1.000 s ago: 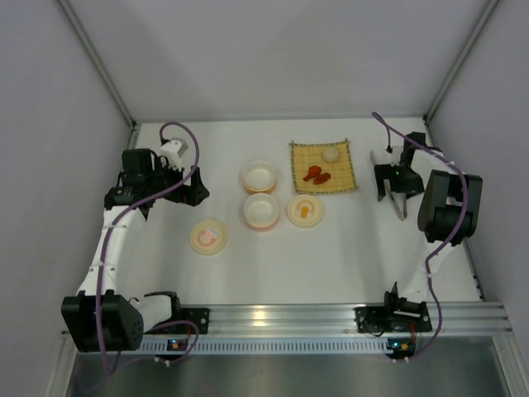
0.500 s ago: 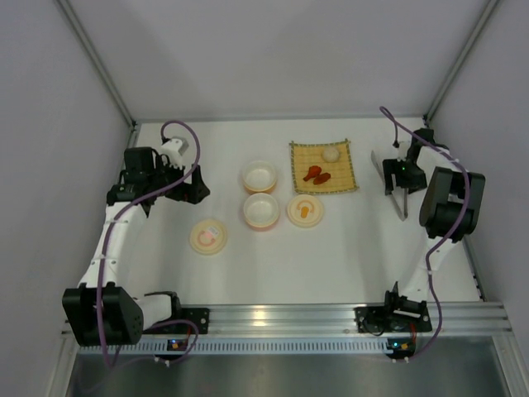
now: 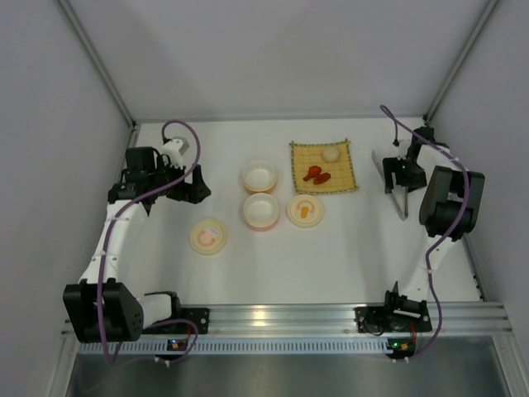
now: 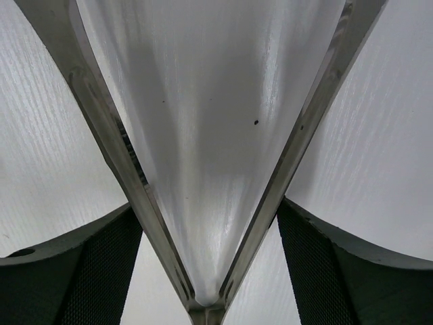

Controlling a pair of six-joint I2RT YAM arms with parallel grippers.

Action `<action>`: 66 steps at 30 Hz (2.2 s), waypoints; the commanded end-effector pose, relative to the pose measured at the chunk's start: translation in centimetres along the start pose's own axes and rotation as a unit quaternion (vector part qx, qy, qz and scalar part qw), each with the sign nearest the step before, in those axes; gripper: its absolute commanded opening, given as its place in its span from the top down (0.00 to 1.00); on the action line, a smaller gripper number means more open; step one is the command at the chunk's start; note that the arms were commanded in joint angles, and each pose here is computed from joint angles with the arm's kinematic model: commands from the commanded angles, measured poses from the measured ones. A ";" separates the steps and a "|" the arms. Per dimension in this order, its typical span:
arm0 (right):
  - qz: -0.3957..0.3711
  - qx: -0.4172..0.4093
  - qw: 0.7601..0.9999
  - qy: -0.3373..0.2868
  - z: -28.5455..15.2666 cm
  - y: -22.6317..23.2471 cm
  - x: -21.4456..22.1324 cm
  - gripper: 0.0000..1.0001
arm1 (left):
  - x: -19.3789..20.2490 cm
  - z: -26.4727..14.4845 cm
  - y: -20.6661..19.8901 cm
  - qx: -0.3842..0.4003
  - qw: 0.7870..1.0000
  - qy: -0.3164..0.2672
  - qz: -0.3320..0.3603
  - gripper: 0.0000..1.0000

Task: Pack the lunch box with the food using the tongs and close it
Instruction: Pick up the clamp at the center of the board, then pick up the fake food from the plate.

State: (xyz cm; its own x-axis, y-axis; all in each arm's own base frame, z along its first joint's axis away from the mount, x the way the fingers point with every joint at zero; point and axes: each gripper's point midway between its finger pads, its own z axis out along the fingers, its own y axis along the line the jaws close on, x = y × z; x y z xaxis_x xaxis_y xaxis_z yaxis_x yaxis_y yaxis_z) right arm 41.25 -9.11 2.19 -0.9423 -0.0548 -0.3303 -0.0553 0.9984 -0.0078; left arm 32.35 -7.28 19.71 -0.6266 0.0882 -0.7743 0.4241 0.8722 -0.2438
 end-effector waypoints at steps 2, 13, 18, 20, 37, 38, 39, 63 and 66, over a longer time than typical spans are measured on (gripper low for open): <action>0.007 -0.037 0.999 0.001 2.1 0.7 -0.1 0.20 | -2.0 -0.2 -0.4 0.008 0.999 -0.028 0.015 0.02; 0.007 -0.038 0.999 0.013 2.5 0.5 0.0 0.30 | -1.6 0.2 0.0 0.006 1.000 -0.023 0.015 0.02; 0.009 -0.052 0.999 0.012 1.9 1.3 0.4 0.42 | -1.6 0.2 -0.1 0.008 1.000 -0.023 0.015 0.02; 0.010 -0.054 0.998 0.004 0.8 1.4 0.2 0.44 | -1.5 0.1 -0.3 0.011 1.000 -0.019 0.013 0.02; -0.008 -0.094 0.994 -0.055 -9.7 3.5 -2.4 0.47 | -1.5 -1.2 -1.2 0.014 0.999 -0.027 0.013 0.02; -0.009 -0.096 0.994 -0.056 -9.8 3.6 -2.4 0.47 | -1.6 -1.3 -1.1 0.012 0.999 -0.028 0.012 0.02; -0.009 -0.096 0.994 -0.056 -9.9 3.6 -2.4 0.48 | -1.6 -1.3 -1.2 0.013 0.999 -0.028 0.013 0.01; -0.075 -0.159 0.976 -0.131 -20.2 7.9 -3.4 0.60 | -2.7 -2.8 -4.2 0.079 0.995 -0.053 0.040 0.02; -0.092 -0.162 0.972 -0.146 -20.9 10.2 -4.3 0.59 | -2.9 -2.8 -4.2 0.078 0.995 -0.054 0.039 0.02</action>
State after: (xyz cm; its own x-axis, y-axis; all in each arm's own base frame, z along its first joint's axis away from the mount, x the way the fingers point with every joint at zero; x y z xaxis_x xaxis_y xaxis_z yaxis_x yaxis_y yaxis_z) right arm 37.80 -1.77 19.07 -0.8432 -0.1469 -0.5171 -0.2892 0.9348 0.2060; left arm 30.19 -9.38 22.81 -0.5637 0.0862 -0.8215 0.5322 0.7985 -0.2814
